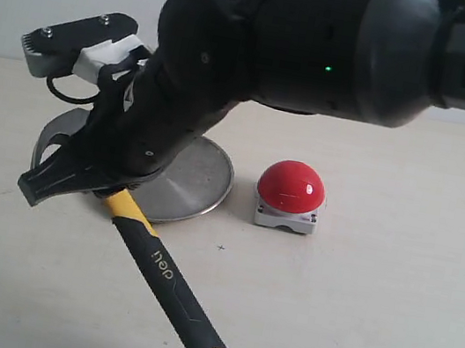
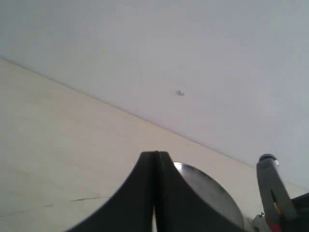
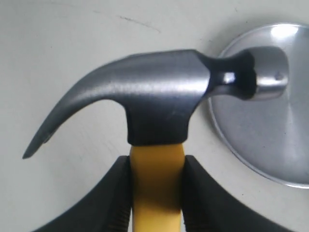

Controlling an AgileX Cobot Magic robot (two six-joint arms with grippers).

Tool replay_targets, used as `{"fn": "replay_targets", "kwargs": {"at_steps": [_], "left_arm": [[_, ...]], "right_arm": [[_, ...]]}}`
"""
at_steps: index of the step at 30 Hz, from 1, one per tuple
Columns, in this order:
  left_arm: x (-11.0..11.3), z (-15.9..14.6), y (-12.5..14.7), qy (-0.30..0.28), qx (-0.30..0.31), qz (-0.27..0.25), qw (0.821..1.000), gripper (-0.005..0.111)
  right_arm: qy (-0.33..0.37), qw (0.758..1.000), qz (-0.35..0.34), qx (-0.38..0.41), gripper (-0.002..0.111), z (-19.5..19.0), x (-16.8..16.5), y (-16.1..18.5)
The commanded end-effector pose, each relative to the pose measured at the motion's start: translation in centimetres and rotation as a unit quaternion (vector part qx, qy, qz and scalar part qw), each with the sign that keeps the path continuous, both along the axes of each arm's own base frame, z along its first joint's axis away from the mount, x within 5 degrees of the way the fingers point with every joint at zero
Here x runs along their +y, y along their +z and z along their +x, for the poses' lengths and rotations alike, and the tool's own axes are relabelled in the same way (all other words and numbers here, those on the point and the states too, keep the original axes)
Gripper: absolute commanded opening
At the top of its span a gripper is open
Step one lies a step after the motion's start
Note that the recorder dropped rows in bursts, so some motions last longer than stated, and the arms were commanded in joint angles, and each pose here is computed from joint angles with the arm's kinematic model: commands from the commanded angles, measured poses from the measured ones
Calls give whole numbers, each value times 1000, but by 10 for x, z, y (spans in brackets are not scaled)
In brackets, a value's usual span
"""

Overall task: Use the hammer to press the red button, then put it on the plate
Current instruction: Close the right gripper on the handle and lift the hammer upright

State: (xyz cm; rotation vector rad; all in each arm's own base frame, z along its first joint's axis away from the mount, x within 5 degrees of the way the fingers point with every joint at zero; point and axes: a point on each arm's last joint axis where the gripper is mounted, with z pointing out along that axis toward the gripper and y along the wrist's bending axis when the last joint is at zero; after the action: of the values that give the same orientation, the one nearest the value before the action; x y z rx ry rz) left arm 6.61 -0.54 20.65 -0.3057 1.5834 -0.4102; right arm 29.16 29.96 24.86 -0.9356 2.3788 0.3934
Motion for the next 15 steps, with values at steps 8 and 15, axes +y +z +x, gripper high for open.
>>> {"fn": "replay_targets", "kwargs": {"at_steps": [8, 15], "left_arm": [[-1, 0, 0, -4, -2, -2, 1000, 0], [-1, 0, 0, -4, -2, -2, 1000, 0]], "right_arm": [[-72, 974, 187, -106, 0, -31, -35, 17], [-84, 963, 214, -142, 0, -42, -50, 8]]}}
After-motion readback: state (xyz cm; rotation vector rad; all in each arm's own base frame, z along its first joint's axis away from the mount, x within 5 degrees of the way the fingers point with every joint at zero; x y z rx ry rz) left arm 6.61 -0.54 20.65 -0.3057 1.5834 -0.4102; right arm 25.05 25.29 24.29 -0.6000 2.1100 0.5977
